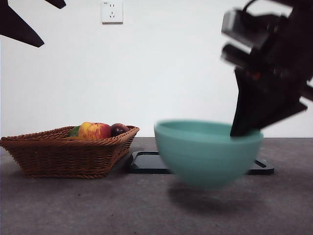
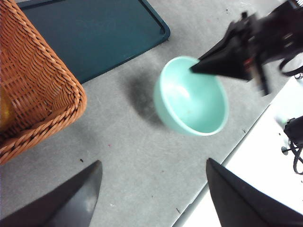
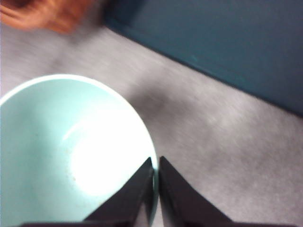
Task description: Pick up the wifruite, put it on the bowl, pick up the plate, put it on desk
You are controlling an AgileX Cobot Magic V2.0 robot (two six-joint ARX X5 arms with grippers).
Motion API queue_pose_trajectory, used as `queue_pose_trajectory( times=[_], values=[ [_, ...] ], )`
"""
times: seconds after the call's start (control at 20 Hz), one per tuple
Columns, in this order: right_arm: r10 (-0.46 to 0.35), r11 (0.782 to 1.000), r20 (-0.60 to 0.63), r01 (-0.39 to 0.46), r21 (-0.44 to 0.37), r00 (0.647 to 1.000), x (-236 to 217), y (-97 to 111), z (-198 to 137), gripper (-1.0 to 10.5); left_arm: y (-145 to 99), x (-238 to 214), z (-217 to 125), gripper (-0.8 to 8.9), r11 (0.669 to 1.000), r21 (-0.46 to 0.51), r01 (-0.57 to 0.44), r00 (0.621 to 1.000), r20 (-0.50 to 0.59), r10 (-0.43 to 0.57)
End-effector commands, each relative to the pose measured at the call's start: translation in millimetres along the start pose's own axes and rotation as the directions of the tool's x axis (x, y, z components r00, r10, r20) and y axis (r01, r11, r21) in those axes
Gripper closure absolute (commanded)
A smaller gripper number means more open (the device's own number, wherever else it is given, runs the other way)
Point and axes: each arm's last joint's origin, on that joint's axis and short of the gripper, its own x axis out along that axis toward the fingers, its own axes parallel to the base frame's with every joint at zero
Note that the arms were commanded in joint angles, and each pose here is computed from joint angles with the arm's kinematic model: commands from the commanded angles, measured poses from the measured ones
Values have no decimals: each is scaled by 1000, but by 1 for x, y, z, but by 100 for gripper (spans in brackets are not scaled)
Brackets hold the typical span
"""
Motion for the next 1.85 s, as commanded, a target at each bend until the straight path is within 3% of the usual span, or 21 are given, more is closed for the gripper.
queue_pose_trajectory(
  times=[0.05,0.55,0.7,0.75,1.2,1.4,1.6,1.85],
  values=[
    [3,1000,-20,-2,6,1000,14,2,-3,937,-3,-2,6,470,1000,27,9,1000,18,-9],
    [-7,1000,-42,7,3,999,32,4,-3,926,-3,-2,4,470,1000,21,8,1000,0,-8],
    [-5,1000,-27,5,10,1000,29,4,-2,720,-3,-2,4,470,1000,25,8,1000,0,-8],
    [-2,1000,-14,2,9,1000,26,5,0,700,-3,-2,4,470,1000,25,8,1000,0,-8],
    [62,998,188,-59,-26,980,-59,24,29,700,-3,-2,4,470,1000,24,8,1000,-1,-8],
    [152,988,220,-143,-56,964,-104,32,28,701,-3,-2,4,470,1000,25,8,1000,0,-8],
    [232,972,214,-220,-78,949,-130,34,12,701,-3,-2,4,470,1000,24,8,1000,-1,-8],
    [223,974,110,-217,-61,969,-144,30,-13,701,-3,-2,4,470,1000,24,8,1000,-1,-8]
  ],
)
